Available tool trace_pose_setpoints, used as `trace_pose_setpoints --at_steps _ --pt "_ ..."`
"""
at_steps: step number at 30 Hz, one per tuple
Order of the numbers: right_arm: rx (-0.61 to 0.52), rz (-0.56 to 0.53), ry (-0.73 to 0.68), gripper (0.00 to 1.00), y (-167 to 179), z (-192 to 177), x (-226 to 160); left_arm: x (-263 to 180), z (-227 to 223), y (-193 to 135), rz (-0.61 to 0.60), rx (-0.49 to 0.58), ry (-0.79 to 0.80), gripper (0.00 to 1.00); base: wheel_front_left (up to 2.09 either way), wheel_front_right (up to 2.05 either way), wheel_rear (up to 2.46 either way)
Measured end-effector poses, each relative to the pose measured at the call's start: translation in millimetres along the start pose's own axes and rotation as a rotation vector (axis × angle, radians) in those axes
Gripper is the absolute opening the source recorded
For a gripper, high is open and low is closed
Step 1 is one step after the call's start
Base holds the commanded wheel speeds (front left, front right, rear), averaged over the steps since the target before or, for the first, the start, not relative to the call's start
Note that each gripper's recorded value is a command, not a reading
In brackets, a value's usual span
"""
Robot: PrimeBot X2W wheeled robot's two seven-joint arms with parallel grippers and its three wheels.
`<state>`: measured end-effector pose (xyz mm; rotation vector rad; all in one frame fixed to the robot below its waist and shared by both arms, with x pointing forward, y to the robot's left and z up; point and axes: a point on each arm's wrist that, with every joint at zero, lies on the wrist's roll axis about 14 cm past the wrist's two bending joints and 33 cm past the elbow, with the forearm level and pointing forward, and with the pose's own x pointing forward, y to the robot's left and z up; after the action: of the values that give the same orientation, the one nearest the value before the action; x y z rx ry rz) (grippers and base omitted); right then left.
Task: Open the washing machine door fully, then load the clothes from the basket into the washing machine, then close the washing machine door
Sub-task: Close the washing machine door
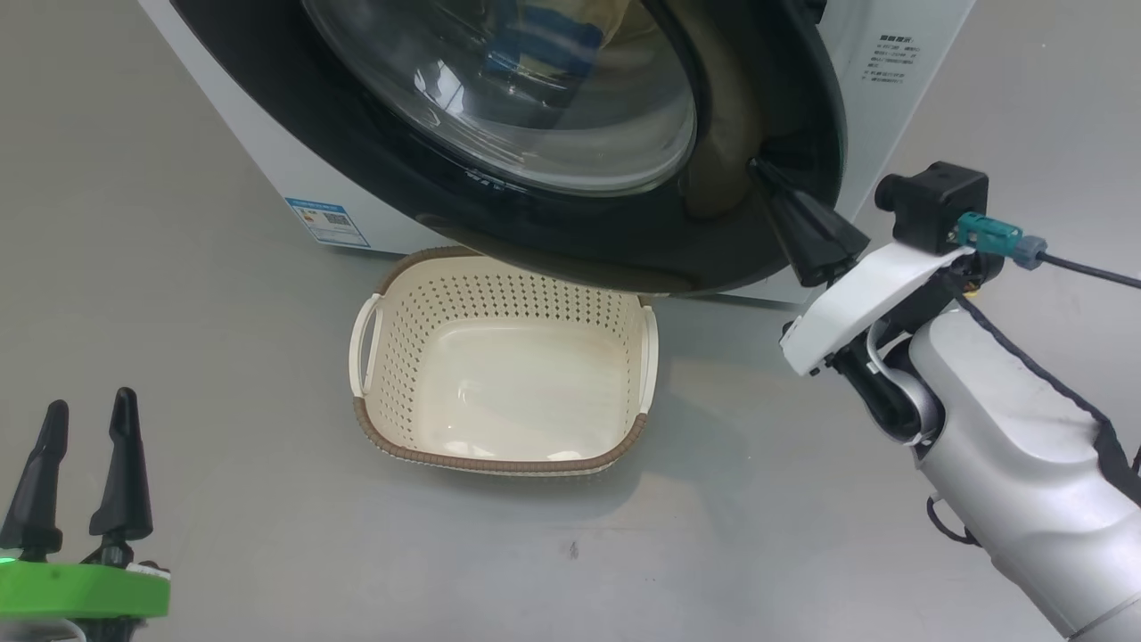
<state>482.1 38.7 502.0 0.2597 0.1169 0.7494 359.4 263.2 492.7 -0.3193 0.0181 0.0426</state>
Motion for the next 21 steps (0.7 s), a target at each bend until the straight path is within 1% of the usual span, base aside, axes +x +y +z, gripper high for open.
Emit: trace_pose_setpoints --at_steps 8,17,21 --pt "-0.04 -0.032 -0.02 0.0 -24.9 8.0 18.8 6.3 -4.3 5.8 0.016 0.001 0.015 1.0 0.0 0.0 0.0" --pt "-0.065 -0.069 -0.025 0.0 -54.8 15.7 40.8 14.4 -8.3 12.1 0.032 0.006 0.03 1.0 0.0 0.0 0.0" --pt "-0.064 -0.082 -0.033 0.0 -62.1 19.6 48.8 15.1 -10.0 14.8 0.04 0.009 0.036 1.0 0.0 0.0 0.0"
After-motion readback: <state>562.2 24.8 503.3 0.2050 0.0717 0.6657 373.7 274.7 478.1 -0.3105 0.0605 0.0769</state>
